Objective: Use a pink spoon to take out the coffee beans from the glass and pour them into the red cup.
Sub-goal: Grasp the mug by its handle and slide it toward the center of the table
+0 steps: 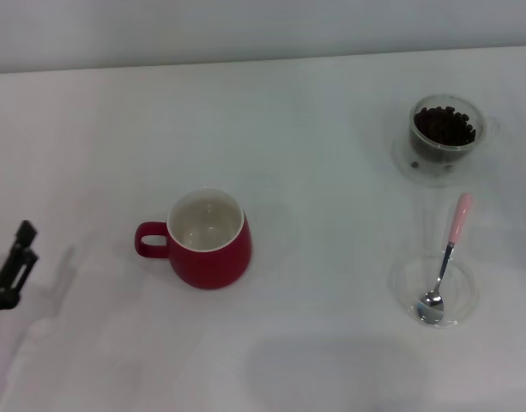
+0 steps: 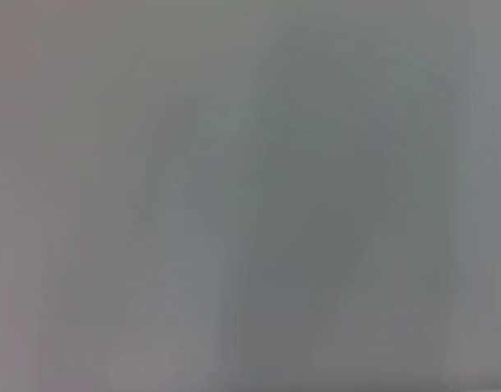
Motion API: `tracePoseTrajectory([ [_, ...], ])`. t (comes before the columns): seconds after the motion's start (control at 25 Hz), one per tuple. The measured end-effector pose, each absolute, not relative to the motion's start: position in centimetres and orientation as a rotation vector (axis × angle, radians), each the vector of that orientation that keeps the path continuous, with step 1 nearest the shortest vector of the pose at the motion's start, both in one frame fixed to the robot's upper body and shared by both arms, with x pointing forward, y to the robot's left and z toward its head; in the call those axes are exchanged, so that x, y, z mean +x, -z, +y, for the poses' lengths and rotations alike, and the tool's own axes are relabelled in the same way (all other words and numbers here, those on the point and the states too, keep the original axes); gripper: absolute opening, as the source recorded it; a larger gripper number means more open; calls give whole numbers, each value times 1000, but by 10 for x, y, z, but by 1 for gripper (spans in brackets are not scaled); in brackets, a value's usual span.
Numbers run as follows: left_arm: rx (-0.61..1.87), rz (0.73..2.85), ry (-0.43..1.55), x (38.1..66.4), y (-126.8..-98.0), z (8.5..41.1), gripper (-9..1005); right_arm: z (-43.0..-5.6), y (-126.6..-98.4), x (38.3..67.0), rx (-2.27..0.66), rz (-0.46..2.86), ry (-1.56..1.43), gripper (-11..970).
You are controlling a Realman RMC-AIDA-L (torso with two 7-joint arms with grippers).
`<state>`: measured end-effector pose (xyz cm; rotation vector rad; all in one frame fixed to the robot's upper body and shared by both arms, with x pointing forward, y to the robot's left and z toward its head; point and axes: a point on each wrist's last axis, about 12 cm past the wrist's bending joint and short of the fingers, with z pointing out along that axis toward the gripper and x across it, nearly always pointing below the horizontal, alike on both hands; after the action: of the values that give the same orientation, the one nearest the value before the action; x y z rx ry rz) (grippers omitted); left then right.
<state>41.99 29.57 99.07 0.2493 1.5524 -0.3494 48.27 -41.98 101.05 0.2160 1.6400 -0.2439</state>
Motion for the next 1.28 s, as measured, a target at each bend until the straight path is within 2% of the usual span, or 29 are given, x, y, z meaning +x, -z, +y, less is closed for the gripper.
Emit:
tracePoseTrajectory([
  [0.24,321,1589,417,435,-988,278,651,-419,-1010,483,222,1640,239,577],
  [0.72,371,1642,514,426,-980,257,652,-419,-1008,480,237,1644,239,578],
  [1.28,464,1733,533,442,-972,243,651,-416,-1008,482,231,1645,228,577],
])
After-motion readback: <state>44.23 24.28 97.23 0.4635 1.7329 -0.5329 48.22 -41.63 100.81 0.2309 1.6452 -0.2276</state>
